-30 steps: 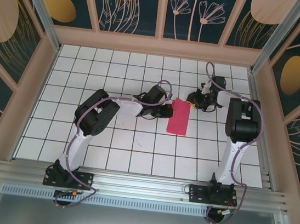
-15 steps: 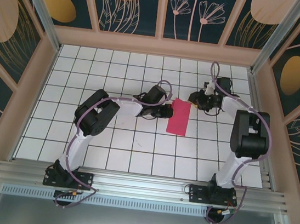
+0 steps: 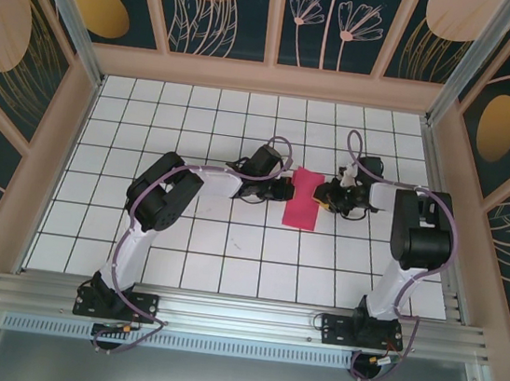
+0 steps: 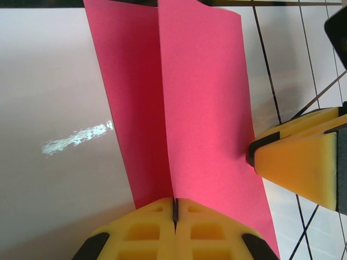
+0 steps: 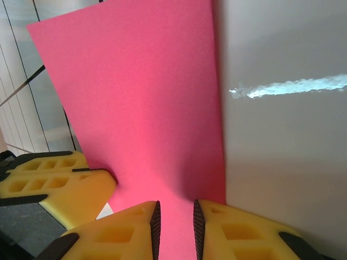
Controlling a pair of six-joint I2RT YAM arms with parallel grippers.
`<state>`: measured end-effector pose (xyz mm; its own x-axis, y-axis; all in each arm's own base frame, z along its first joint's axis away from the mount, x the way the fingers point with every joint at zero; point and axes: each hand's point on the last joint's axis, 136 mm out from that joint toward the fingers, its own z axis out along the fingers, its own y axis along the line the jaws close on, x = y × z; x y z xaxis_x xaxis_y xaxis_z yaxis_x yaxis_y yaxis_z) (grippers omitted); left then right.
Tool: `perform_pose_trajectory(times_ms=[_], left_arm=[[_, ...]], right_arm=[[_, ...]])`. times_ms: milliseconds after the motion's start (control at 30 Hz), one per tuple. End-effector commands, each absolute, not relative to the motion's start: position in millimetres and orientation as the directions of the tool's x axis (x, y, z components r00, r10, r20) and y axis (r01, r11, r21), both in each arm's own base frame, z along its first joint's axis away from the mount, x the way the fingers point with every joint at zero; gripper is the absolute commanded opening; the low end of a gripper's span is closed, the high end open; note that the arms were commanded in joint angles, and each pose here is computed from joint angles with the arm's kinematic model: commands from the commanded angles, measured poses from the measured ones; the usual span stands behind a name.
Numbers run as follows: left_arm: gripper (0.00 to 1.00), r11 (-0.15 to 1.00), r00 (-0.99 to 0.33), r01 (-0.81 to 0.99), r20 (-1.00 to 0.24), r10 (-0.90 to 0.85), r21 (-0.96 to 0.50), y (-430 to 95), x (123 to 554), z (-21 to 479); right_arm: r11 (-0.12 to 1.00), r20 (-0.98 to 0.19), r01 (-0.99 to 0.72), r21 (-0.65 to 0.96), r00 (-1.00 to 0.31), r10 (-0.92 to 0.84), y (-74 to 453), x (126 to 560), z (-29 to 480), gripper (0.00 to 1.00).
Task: Fold a paper plane with a square sheet of paper (pick it up from the middle)
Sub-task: Fold the square sheet of paper in half at the center of the table.
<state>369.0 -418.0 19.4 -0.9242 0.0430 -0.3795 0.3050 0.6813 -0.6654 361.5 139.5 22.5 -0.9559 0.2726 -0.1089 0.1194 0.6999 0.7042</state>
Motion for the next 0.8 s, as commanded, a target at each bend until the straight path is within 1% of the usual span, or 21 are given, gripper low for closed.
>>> perform_pose_trajectory(times_ms=[0, 167, 367, 567, 633, 767], left_arm=[[0.01, 0.734, -0.956, 0.243, -0.285, 0.071, -0.635, -401.4, 347.6, -5.0], [0.01, 0.735, -0.957, 0.242, -0.281, 0.073, -0.634, -400.8, 346.1, -6.5], [0.01, 0.734, -0.957, 0.242, -0.281, 0.073, -0.635, -400.8, 345.6, -5.8], [0.01, 0.733, -0.956, 0.244, -0.283, 0.073, -0.635, -401.5, 346.2, -5.3], [0.01, 0.734, -0.957, 0.242, -0.281, 0.072, -0.635, -400.9, 346.5, -5.5], [0.01, 0.734, -0.956, 0.244, -0.284, 0.072, -0.634, -400.7, 346.7, -3.7]], right_arm=[[0.719, -0.129, 0.109, 0.686, -0.955, 0.267, 137.2, 355.4, 27.1, 0.27], [0.686, -0.153, 0.057, 0.726, -0.958, 0.241, 150.5, 337.5, 52.5, 0.28], [0.685, -0.093, 0.113, 0.72, -0.962, 0.256, 155.0, 307.1, 27.4, 0.28], [0.694, -0.043, 0.151, 0.704, -0.966, 0.254, 152.4, 290.2, 3.7, 0.27], [0.693, -0.055, 0.134, 0.708, -0.968, 0.244, 153.1, 290.2, 10.2, 0.28], [0.665, -0.103, 0.068, 0.743, -0.971, 0.215, 158.9, 288.9, 40.6, 0.28]])
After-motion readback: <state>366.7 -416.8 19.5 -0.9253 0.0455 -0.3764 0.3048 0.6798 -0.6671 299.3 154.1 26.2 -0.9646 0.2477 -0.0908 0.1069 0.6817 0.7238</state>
